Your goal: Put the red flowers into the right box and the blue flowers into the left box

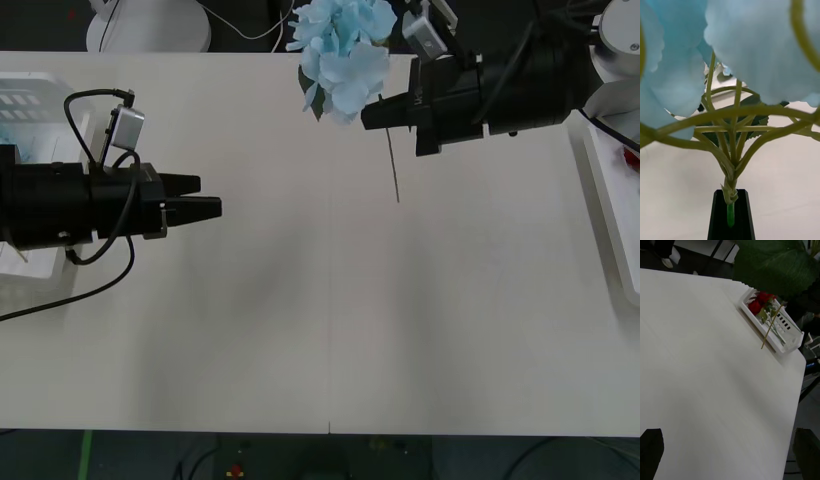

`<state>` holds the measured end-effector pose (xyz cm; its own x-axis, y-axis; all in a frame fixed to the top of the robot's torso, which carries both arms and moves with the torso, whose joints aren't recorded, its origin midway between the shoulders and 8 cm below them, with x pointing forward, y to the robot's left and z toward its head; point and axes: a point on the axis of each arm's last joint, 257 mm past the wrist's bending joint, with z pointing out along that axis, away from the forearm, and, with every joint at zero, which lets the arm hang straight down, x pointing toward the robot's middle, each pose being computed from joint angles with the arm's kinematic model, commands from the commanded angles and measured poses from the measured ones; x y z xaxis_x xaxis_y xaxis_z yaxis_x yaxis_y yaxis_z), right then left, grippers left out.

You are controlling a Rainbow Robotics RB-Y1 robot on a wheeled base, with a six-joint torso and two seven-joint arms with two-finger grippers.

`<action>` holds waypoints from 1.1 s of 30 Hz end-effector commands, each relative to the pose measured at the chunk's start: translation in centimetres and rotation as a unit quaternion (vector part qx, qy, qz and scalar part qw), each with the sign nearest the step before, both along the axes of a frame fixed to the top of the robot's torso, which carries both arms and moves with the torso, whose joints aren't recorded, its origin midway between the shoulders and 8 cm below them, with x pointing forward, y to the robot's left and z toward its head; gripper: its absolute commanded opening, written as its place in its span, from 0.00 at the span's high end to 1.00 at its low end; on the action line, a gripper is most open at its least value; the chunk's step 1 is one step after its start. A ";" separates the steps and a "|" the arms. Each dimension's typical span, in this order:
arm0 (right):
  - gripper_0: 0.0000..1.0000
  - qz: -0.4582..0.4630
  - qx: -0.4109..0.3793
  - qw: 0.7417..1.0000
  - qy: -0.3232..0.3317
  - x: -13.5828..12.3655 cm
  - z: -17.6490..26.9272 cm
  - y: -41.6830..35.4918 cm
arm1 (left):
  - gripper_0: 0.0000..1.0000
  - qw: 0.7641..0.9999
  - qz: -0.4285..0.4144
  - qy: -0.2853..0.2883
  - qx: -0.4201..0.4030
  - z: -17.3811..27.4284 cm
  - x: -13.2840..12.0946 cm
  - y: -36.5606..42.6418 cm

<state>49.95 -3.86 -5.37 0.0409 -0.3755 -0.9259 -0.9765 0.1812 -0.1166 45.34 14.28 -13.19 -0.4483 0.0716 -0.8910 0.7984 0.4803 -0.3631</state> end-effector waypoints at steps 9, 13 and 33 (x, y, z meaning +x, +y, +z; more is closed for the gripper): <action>1.00 0.036 0.103 0.991 0.073 -3.1 7.8 8.7 | 0.00 0.987 0.003 -0.064 -0.151 1.0 -3.0 -2.4; 1.00 0.030 0.134 0.984 0.110 -3.5 8.5 11.2 | 0.00 0.980 0.016 -0.084 -0.182 0.8 -3.1 -4.2; 1.00 0.025 0.130 0.986 0.105 -4.1 6.4 16.1 | 0.00 0.953 0.044 -0.005 -0.301 3.6 -1.2 -10.2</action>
